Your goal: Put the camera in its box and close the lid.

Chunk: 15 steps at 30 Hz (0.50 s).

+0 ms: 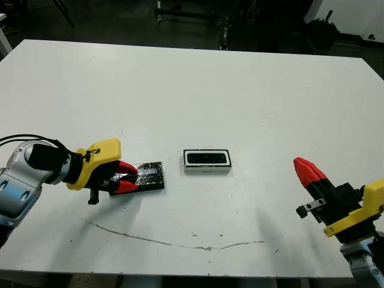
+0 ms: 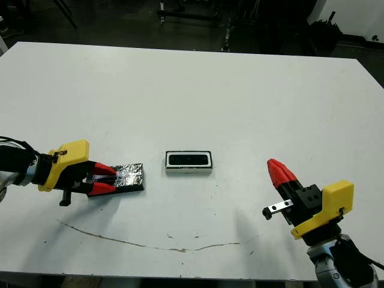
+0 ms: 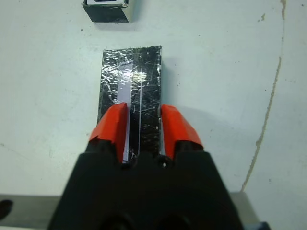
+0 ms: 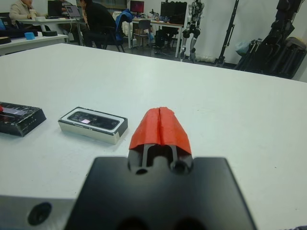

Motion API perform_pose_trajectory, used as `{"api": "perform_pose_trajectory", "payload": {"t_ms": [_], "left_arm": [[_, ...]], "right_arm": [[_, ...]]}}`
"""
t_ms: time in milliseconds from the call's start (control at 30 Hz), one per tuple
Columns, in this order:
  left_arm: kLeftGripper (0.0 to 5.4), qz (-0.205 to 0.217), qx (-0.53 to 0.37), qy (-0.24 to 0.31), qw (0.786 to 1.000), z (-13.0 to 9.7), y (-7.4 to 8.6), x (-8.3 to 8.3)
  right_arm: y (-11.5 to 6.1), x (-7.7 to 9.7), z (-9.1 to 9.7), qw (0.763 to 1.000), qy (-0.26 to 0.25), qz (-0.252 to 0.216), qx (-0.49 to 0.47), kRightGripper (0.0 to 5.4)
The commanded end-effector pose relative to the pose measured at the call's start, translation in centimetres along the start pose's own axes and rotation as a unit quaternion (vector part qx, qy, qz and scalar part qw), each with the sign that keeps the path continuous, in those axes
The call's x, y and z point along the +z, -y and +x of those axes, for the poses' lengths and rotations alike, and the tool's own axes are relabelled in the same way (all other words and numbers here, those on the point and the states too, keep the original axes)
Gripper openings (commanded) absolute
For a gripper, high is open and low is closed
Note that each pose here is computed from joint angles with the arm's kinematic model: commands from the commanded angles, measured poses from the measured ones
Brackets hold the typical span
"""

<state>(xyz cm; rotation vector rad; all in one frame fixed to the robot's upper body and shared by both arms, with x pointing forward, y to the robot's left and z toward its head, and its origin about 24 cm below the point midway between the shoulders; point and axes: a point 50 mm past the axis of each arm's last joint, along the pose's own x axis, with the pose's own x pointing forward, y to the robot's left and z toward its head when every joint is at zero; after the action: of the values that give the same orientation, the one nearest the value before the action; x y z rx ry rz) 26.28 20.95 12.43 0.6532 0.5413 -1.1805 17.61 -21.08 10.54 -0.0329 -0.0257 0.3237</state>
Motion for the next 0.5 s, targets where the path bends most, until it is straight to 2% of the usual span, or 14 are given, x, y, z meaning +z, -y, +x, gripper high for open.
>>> {"api": "perform_pose_trajectory", "payload": {"t_ms": [33,167,300,433,500], "left_arm": [[0.86,-0.008,0.013,-0.012,1.000,0.0,-0.1,-0.4],[0.32,-0.007,0.021,0.000,1.000,0.1,0.0,-0.3],[0.02,-0.027,0.022,0.048,0.998,-0.2,0.1,0.4],[0.02,-0.046,0.018,0.089,0.995,-1.5,0.4,2.5],[0.22,-0.030,-0.001,0.101,0.994,-2.5,0.5,4.0]], "right_arm": [[0.2,0.0,-0.1,1.000,-0.003,-0.002,-0.006,0.00],[0.1,0.0,-0.1,1.000,-0.005,-0.001,-0.006,0.00],[0.2,-0.1,-0.1,1.000,-0.006,0.000,-0.006,0.00],[0.2,-0.2,-0.1,1.000,-0.006,0.000,-0.004,0.00],[0.2,-0.2,-0.1,1.000,-0.004,-0.002,-0.002,0.00]]}}
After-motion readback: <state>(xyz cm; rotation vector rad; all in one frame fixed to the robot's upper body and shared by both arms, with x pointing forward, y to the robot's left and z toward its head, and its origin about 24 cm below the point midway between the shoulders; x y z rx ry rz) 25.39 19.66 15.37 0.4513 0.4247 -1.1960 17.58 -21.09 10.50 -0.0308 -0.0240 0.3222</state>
